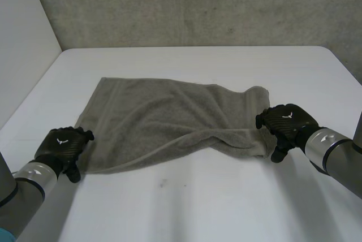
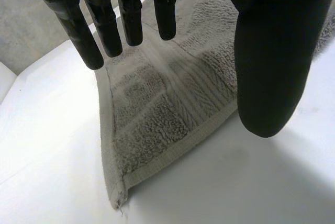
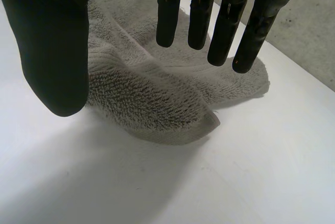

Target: Fold the towel.

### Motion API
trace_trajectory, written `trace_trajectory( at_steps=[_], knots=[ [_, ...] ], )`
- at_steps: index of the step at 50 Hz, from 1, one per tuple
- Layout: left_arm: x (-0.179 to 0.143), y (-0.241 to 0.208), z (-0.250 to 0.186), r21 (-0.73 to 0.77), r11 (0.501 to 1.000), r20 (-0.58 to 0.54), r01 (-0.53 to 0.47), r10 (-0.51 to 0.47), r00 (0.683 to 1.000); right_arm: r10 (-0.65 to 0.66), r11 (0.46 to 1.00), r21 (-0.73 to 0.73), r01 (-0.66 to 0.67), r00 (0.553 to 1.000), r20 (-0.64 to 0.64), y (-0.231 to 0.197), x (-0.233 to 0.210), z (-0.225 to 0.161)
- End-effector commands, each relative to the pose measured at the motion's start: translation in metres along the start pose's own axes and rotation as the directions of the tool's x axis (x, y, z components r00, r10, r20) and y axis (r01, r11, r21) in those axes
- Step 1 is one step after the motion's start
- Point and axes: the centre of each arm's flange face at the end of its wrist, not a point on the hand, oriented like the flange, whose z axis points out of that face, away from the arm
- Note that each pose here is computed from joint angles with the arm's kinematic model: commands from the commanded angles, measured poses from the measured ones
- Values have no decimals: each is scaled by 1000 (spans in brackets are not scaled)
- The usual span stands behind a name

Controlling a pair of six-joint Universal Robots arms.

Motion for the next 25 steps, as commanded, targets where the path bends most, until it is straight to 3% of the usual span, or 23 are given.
trace_trajectory(
  at_steps=[1, 25],
  knots=[
    [-4, 5, 4, -12, 1000, 12, 9, -9, 1000, 0, 1000, -4, 0, 1000, 3, 1, -1, 0],
    [-9, -3, 28, 77, 997, 25, -13, 11, 1000, 3, 1000, -18, -3, 1000, 14, 6, -4, 2]
  ],
)
